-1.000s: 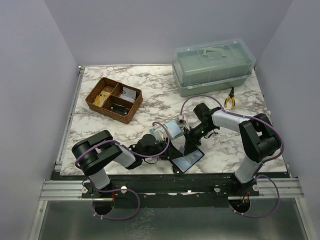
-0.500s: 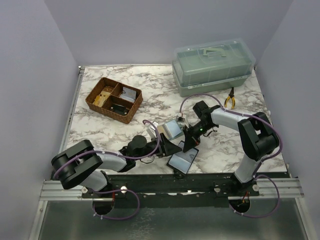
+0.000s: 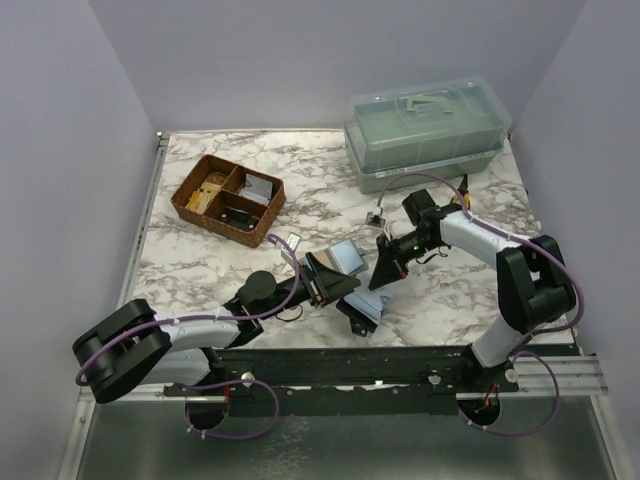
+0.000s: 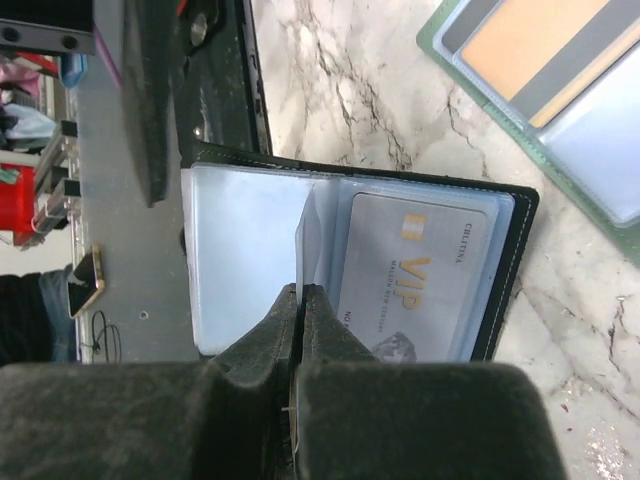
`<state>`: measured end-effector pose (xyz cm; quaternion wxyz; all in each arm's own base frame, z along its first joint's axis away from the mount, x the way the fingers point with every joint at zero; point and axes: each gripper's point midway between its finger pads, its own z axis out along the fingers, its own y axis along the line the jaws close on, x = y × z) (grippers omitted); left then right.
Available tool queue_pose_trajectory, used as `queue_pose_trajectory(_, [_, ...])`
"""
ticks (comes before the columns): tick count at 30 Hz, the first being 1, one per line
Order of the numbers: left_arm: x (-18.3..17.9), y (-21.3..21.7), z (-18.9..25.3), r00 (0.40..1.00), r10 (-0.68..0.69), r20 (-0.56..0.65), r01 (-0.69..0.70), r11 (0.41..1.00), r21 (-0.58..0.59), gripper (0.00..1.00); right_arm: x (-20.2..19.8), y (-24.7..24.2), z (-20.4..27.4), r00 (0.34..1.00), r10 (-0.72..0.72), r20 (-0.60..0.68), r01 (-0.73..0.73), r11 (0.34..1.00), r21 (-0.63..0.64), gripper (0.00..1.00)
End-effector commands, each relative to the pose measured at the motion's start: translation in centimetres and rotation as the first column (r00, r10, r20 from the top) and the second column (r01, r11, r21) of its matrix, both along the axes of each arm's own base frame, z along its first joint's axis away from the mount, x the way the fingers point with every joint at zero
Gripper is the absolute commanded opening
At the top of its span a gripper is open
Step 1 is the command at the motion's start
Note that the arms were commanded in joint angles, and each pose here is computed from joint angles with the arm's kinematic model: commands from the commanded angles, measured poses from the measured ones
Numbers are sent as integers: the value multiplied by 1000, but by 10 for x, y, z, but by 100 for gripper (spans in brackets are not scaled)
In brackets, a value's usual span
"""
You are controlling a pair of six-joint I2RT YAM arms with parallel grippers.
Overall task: Take the credit cards out of the card holder
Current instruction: Remove the credit card from the card holder.
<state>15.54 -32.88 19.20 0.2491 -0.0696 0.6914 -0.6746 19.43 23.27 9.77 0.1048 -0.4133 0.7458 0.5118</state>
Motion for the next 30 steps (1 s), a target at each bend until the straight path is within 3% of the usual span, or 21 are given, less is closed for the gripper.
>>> queue_pose_trajectory(1, [10, -3, 7, 999, 32, -21, -33, 999, -28, 88, 6, 1, 26, 999, -49, -17, 51, 995, 90, 0])
queue_pose_trajectory(12, [21, -26, -9, 1000, -1, -29, 2, 999, 37, 84, 16, -5, 22, 992, -107, 72, 104, 993, 52, 0])
queue_pose_trajectory(18, [34, -22, -56, 979, 97, -180, -49, 965, 257, 82, 22, -8, 19, 981, -154, 119, 152, 988, 22, 0])
queue_pose_trajectory(23, [38, -19, -76, 957, 154, -246, -66, 941, 331, 77, 21, -5, 26, 984, -164, 75, 160, 985, 59, 0])
queue_pose_trajectory(30, [43, -23, -71, 975, 136, -177, -68, 936, 345, 71, 16, -5, 42, 987, -153, -50, 159, 975, 154, 0])
